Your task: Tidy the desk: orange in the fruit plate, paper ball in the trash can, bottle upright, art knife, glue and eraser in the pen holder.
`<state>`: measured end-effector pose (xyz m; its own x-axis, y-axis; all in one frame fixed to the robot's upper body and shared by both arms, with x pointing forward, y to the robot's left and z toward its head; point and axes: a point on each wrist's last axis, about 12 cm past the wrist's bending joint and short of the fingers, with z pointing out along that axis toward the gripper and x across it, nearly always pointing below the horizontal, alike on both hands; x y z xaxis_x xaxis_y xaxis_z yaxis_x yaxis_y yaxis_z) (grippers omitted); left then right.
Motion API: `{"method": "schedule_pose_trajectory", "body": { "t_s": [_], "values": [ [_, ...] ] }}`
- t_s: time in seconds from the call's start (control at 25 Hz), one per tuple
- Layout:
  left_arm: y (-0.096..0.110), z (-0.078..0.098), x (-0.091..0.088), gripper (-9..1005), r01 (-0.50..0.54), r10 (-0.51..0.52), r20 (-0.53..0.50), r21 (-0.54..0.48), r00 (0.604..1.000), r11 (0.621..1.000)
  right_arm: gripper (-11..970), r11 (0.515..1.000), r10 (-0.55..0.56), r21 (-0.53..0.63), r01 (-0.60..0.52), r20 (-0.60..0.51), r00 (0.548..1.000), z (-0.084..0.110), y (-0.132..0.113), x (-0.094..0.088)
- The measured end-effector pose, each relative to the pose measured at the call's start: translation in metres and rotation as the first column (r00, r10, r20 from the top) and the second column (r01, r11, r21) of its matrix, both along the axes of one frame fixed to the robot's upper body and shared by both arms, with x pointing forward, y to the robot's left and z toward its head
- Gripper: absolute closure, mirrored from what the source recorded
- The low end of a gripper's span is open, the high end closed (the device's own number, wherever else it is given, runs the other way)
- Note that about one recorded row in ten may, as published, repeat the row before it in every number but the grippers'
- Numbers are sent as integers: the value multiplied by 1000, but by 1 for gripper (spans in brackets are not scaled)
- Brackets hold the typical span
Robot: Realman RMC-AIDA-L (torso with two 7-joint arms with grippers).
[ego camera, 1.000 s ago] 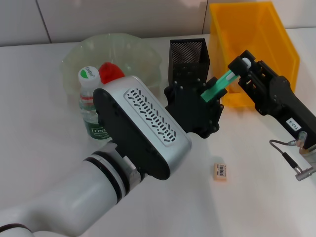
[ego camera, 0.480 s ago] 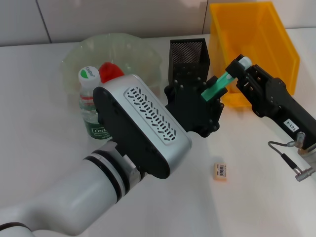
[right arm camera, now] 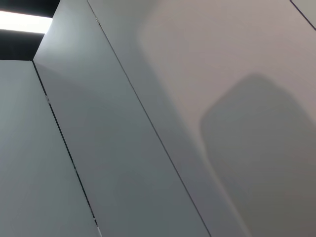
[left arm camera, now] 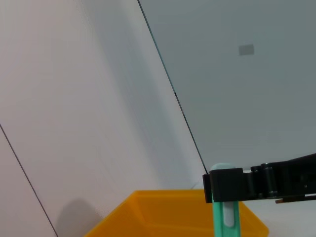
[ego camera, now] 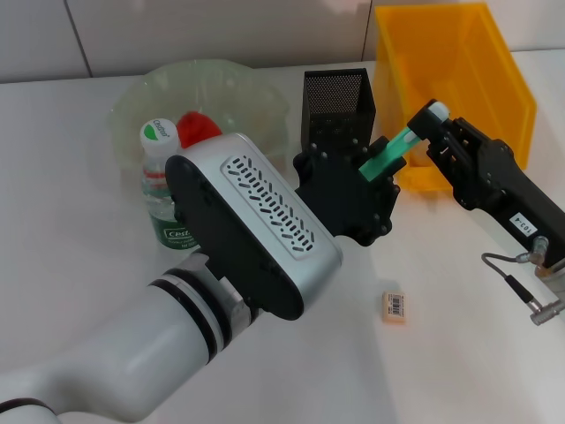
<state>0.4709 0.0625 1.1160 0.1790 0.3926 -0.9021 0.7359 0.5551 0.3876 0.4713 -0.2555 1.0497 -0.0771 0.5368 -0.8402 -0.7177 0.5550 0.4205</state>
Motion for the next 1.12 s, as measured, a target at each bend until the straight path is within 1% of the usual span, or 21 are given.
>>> {"method": "schedule_pose_trajectory", "body": {
  "t_s": [0.4,0.56,0.88,1.12],
  "values": [
    [0,0,0,795,0,0,1,2,1000,1000,793,1000,7,-16,-7,0,1000,-1,0,0],
    [0,-2,0,795,7,-8,15,21,1000,1000,793,1000,6,-17,-6,-1,1000,-1,-1,0],
    [-1,-2,-1,795,10,-11,20,20,1000,1000,794,1000,7,-19,-7,-4,1000,-2,0,-1],
    [0,-2,-1,635,6,-6,23,16,1000,1000,796,1000,6,-19,-6,-4,1000,-1,-1,-1]
  ]
}}
